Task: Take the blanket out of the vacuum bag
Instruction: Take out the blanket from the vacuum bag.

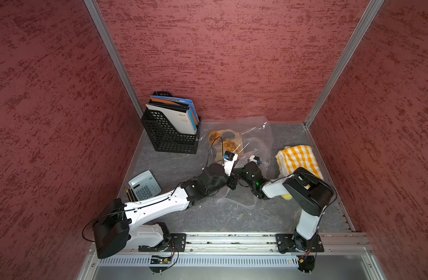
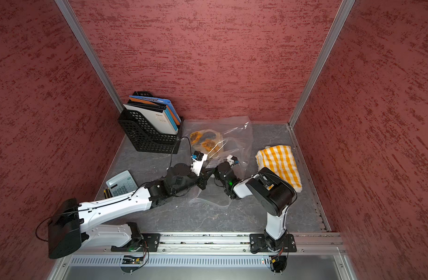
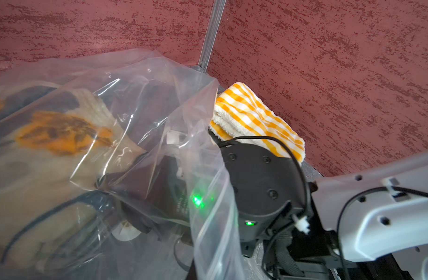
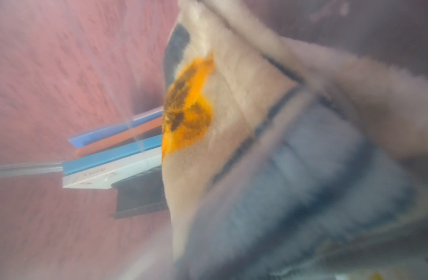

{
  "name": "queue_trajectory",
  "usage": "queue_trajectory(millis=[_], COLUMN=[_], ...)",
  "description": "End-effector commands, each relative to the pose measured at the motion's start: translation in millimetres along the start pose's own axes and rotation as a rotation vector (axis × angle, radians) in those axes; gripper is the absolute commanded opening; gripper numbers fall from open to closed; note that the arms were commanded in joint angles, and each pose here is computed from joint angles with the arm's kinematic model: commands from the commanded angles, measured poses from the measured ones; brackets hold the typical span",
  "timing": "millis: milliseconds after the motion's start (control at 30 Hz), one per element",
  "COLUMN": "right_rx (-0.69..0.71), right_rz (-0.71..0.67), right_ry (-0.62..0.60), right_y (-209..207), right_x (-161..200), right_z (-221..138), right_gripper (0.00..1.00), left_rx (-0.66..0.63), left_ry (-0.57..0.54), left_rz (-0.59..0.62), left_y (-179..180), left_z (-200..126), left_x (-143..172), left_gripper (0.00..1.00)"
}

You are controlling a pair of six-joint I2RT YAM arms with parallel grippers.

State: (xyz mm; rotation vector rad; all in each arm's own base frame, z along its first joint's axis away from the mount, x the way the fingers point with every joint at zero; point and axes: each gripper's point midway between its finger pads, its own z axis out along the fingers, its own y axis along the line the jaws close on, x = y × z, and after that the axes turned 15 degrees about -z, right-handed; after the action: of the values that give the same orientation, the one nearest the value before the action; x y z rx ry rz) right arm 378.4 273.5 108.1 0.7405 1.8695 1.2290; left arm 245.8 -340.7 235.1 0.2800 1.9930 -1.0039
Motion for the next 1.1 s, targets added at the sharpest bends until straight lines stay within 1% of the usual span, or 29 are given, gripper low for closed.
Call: queue_trajectory(millis=[0, 233, 367, 467, 533, 600, 667, 733, 767, 833, 900, 933, 1000, 1067], right_rx=[-0.093, -0.143, -0.172, -0.13, -0.055, -0.027, -0.024, -0.012, -0.004, -0.013, -0.001, 0.009, 0.008, 0.038], right_rz=[-0.014, -0.054, -0.094, -0.11, -0.147, -0.19, -0.177, -0.156, -0.134, -0.102, -0.097, -0.097, -0.097, -0.11], right_ry=[0.025, 0.077, 0.133, 0.121, 0.111, 0.097, 0.101, 0.135, 0.149, 0.151, 0.16, 0.167, 0.175, 0.181], right_y=[26.2, 42.4, 53.7, 42.1, 29.3, 25.0, 23.5, 17.2, 9.3, 0.3, -6.8, -10.4, -11.5, -16.2], right_x=[-5.8, -3.7, 1.7, -3.2, -7.3, -11.6, -10.5, -2.9, 1.8, 5.9, 8.8, 10.6, 11.7, 11.4], right_z=[-17.1, -45.0, -67.4, -94.3, -106.9, -112.7, -111.7, -105.2, -100.7, -93.9, -88.4, -87.0, -86.9, -90.2], right_gripper=[0.0, 0.0, 0.0, 0.0, 0.0, 0.0, 0.0, 0.05, 0.09, 0.22, 0.3, 0.36, 0.46, 0.56], left_rx=[-0.019, -0.076, -0.105, -0.109, -0.102, -0.085, -0.08, -0.081, -0.079, -0.078, -0.076, -0.077, -0.072, -0.068], left_ry=[-0.045, -0.088, -0.145, -0.169, -0.161, -0.152, -0.142, -0.13, -0.126, -0.123, -0.127, -0.127, -0.127, -0.127], left_rz=[-0.015, -0.028, -0.04, -0.04, -0.035, -0.036, -0.039, -0.037, -0.036, -0.032, -0.03, -0.028, -0.026, -0.023], left_y=[3.6, 13.5, 17.3, 18.4, 15.4, 11.7, 10.8, 10.7, 9.3, 8.5, 7.8, 7.6, 6.4, 5.4], left_z=[4.2, 9.3, 7.4, 6.6, 8.3, 10.2, 12.4, 14.1, 14.3, 13.0, 10.7, 9.5, 7.6, 6.4], left_x=[-3.1, -3.6, -12.5, -17.4, -17.3, -15.1, -12.5, -10.8, -10.7, -10.1, -11.9, -12.4, -13.1, -13.6], left_gripper=[0.0, 0.0, 0.0, 0.0, 0.0, 0.0, 0.0, 0.0, 0.0, 0.0, 0.0, 0.0, 0.0, 0.0])
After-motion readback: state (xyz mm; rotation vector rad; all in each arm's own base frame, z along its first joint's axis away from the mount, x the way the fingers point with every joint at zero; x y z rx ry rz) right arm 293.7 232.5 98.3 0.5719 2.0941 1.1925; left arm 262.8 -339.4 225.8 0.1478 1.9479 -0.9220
